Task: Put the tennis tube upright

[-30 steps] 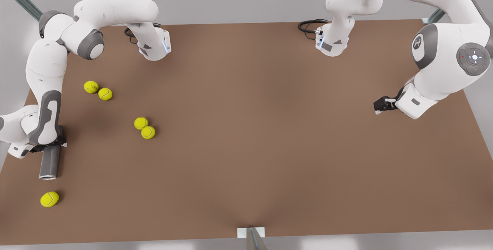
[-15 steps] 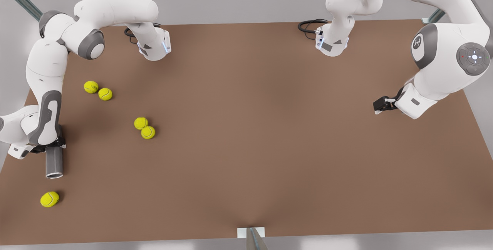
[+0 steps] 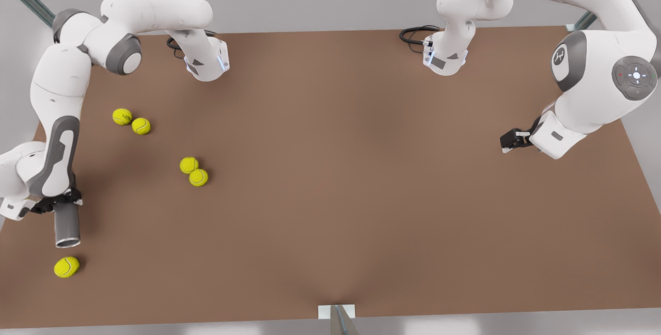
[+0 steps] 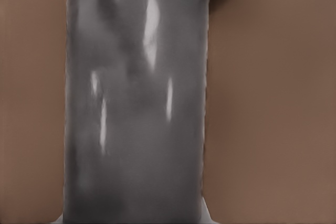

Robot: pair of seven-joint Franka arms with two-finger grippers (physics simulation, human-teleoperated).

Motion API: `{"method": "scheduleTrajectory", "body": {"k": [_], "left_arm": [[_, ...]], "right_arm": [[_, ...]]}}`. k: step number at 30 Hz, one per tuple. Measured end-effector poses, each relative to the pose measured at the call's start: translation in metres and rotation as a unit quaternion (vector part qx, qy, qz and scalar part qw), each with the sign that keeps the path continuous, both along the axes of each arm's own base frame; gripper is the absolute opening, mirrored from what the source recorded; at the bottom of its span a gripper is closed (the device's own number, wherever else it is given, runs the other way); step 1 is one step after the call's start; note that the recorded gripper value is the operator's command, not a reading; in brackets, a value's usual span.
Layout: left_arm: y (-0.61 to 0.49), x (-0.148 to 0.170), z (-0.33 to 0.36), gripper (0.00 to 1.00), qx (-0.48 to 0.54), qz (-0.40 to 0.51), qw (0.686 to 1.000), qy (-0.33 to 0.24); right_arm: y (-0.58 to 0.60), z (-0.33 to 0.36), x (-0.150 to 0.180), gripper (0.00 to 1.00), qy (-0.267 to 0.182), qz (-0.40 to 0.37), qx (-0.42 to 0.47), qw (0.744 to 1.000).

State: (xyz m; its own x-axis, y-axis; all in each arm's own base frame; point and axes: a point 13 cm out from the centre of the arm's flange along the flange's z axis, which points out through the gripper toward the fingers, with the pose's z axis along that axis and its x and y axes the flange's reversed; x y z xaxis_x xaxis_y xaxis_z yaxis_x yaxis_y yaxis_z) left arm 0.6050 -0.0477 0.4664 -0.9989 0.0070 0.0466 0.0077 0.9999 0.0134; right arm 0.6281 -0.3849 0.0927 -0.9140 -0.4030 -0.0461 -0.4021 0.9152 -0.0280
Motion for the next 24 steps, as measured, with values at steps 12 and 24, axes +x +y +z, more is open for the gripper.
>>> {"method": "scheduleTrajectory", "body": {"k": [12, 24], "left_arm": [[0.000, 0.002, 0.006, 1.00, 0.000, 0.012, 1.000, -0.006], [-0.008, 0.001, 0.005, 1.00, 0.000, 0.025, 1.000, -0.005]], "right_arm": [[0.277, 0.133, 0.123, 0.78, -0.009, 0.248, -0.032, 0.968], [0.663, 0.183, 0.076, 0.78, 0.017, 0.526, -0.113, 0.843]]}}
